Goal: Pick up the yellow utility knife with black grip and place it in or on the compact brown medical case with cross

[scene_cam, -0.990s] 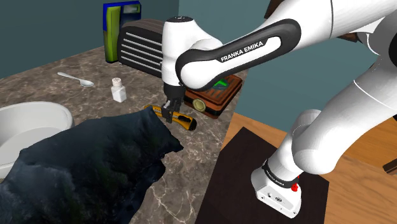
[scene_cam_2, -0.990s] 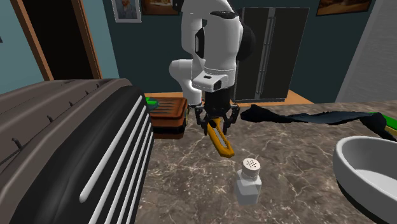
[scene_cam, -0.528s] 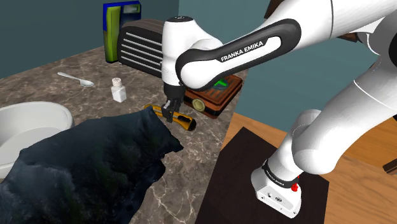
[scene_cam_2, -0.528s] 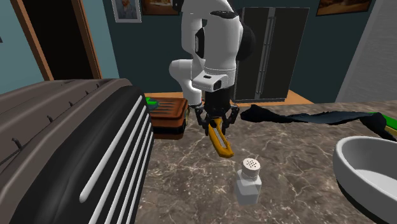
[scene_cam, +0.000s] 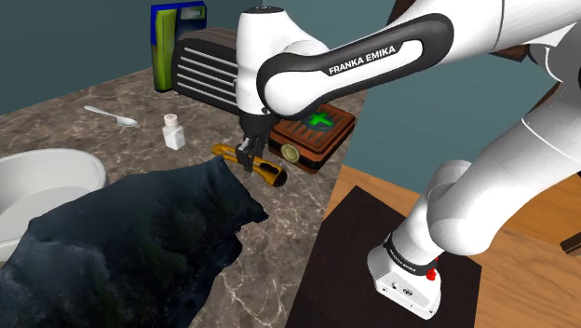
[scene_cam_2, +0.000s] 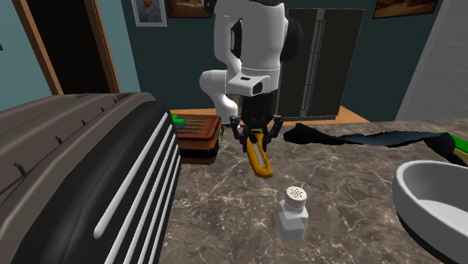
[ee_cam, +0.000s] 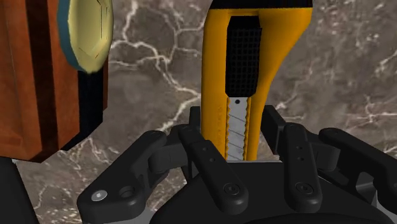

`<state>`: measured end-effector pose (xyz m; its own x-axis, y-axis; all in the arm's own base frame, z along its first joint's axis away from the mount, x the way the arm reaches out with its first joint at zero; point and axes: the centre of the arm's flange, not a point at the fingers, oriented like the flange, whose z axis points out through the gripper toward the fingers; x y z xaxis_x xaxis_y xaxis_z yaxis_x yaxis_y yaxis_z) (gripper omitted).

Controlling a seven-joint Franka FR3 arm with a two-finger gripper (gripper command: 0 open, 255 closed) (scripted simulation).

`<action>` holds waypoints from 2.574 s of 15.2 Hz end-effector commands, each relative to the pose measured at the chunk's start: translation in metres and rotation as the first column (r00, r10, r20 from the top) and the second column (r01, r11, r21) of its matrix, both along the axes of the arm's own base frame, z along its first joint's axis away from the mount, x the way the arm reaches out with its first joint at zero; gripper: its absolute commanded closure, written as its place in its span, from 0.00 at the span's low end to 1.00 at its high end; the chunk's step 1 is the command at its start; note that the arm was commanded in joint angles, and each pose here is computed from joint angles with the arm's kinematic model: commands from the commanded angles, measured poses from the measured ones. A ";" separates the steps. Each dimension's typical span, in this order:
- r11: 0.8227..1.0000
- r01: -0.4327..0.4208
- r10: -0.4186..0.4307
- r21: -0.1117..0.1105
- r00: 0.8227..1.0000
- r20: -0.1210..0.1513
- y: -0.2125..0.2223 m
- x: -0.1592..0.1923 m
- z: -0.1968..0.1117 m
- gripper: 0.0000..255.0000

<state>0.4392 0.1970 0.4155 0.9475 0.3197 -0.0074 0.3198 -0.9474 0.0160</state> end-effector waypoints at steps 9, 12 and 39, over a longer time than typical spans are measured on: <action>1.000 0.000 0.000 0.000 1.000 0.000 -0.001 -0.001 0.052 1.00; 1.000 0.000 0.000 0.000 1.000 0.000 -0.001 -0.001 0.068 1.00; 1.000 0.000 0.000 0.000 1.000 0.000 -0.159 -0.013 0.149 1.00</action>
